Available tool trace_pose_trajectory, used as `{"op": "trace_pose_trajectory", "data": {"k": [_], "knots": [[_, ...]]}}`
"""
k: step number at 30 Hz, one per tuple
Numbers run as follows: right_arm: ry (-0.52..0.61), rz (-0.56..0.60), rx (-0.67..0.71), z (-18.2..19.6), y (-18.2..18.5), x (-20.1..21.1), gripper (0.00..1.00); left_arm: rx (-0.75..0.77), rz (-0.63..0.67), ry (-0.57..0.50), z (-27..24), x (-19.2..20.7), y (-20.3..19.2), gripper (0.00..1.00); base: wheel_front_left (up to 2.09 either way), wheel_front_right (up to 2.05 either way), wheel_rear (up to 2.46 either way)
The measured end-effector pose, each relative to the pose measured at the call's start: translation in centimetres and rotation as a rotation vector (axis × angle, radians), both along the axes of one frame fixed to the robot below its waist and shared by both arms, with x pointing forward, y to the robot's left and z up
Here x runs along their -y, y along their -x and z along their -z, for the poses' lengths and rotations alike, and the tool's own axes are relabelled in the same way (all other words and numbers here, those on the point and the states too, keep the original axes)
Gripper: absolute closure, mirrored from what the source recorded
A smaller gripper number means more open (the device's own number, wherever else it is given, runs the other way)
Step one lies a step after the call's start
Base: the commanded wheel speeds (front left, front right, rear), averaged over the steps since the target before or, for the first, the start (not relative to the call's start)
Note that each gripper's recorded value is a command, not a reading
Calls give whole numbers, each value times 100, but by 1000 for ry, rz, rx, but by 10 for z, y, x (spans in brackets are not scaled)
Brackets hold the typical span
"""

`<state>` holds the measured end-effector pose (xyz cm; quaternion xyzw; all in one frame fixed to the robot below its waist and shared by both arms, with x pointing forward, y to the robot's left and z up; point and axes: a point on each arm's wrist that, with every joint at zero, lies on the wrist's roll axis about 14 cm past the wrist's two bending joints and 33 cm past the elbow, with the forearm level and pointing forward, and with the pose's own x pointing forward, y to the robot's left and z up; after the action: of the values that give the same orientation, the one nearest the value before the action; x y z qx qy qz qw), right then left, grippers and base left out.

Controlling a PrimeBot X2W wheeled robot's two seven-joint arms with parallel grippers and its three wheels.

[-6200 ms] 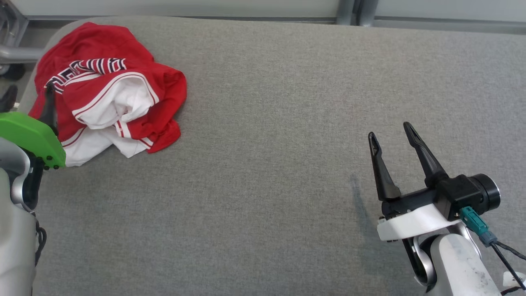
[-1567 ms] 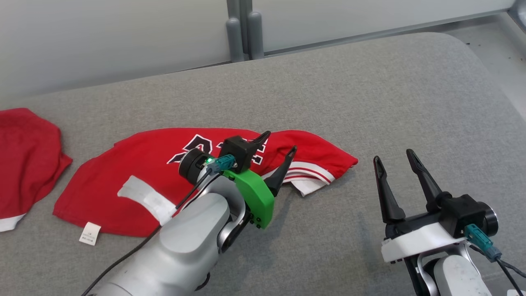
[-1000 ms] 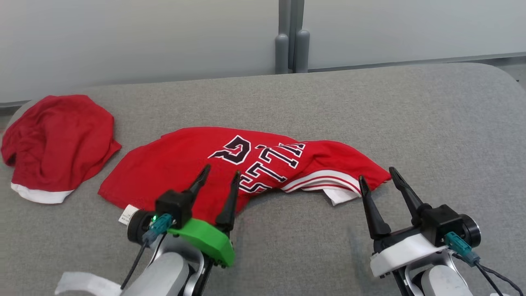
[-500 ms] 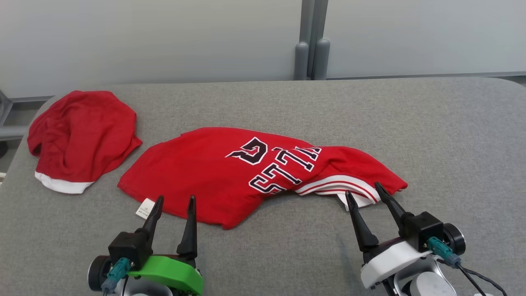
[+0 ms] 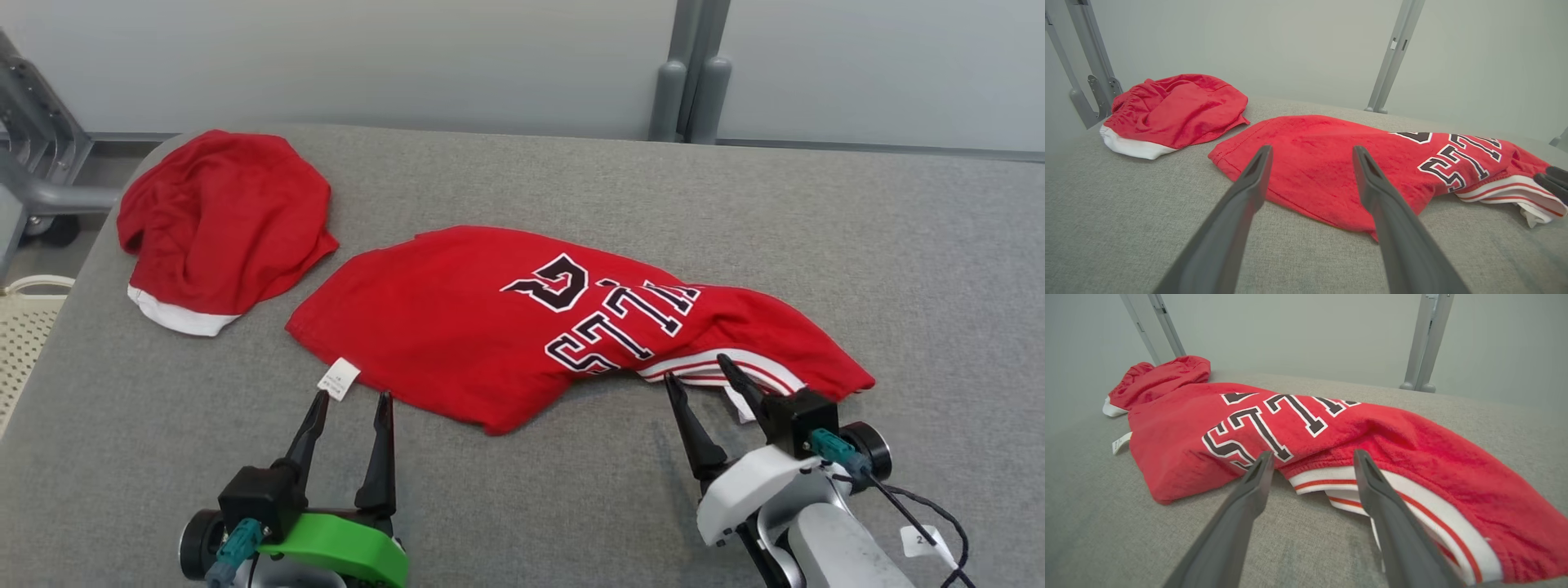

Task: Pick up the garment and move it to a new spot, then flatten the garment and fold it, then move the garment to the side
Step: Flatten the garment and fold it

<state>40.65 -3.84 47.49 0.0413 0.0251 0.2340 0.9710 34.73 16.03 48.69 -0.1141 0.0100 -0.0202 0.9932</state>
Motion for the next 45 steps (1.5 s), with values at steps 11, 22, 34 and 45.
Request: {"op": "trace_pose_trajectory", "data": {"k": [11,22,34,45], "knots": [[-23,-99,-161,36,-19,-43,0,-33,-75,3,11,-20,8,0,0,0,0],[-82,-138,-190,31,-44,-72,51,-60,-129,-4,20,-35,15,0,0,0,0],[-182,-27,7,-33,-54,-33,100,-55,-73,-3,22,-19,12,0,0,0,0],[-111,154,21,-23,-44,37,100,-44,12,-1,20,6,4,0,0,0,0]]}}
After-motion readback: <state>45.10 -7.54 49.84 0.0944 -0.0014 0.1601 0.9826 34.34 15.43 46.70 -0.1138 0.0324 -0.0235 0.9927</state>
